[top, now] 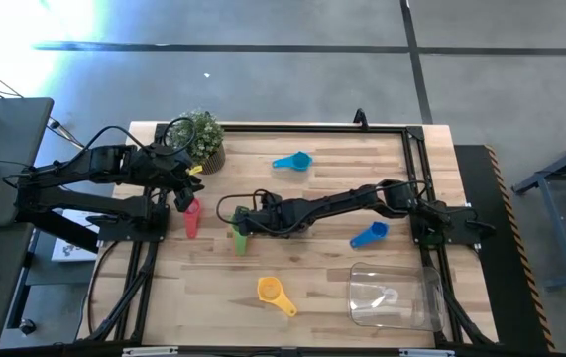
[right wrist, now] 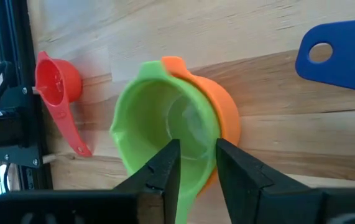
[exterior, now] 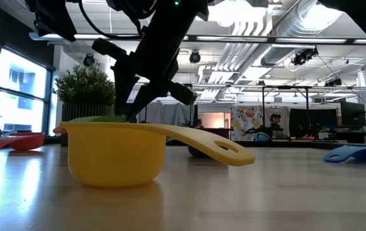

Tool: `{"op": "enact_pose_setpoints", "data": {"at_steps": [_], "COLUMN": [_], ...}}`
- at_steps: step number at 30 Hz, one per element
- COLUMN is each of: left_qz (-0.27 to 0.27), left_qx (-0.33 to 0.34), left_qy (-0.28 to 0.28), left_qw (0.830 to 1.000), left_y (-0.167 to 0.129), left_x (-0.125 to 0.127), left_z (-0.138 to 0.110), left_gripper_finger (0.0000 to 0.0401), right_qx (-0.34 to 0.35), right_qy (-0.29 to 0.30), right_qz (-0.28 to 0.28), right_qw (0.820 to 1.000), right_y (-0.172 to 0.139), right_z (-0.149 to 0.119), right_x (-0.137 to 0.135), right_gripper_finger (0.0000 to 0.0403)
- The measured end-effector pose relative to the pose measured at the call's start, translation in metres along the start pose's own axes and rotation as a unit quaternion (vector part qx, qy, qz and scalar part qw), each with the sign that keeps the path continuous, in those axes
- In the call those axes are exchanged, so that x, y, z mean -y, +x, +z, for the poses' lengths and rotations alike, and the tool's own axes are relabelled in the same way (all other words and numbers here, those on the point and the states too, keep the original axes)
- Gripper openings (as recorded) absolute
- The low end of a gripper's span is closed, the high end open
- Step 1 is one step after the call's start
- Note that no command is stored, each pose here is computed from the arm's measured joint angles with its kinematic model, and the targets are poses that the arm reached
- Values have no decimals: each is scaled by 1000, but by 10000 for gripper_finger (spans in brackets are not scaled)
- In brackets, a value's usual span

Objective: Nest measuring cups in basket
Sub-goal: Stack the green measuring cup on top of the orange measuring cup, then stack the violet measuring cup on top of the green measuring cup

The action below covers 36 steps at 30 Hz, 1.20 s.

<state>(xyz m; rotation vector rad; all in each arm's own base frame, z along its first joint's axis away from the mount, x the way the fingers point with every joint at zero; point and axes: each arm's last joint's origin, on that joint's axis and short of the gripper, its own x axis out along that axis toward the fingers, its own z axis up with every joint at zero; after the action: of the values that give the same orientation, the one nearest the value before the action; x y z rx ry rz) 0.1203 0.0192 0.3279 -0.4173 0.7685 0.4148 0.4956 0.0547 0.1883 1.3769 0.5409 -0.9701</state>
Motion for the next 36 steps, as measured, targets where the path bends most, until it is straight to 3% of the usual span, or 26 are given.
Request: {"op": "enact_pose_setpoints", "data": {"at_steps": [8,16,22,28,36], "left_qz": [0,-3,-23,-23,-23], "left_qx": [0,-4,-16,-16,-16], "left_qy": [1,15,18,18,-13], "left_qw": [1000,1000,999,999,1000], "left_y": [0,0,0,0,0], "left_x": [0,0,1,1,1], "left_z": [0,-1,-2,-2,-1], "left_gripper_finger": [97,97,97,97,97], "right_qx": [-11,-55,6,61,57], "right_qy": [-15,-68,-136,-188,-294], "right_qz": [13,51,71,35,-41], "right_qw": [1000,995,988,980,953], "right_y": [-9,-27,-52,-93,-144], "right_z": [-7,-44,-56,-27,31], "right_x": [-4,-2,-1,-3,-1], "right_gripper_finger": [99,99,99,99,99]}}
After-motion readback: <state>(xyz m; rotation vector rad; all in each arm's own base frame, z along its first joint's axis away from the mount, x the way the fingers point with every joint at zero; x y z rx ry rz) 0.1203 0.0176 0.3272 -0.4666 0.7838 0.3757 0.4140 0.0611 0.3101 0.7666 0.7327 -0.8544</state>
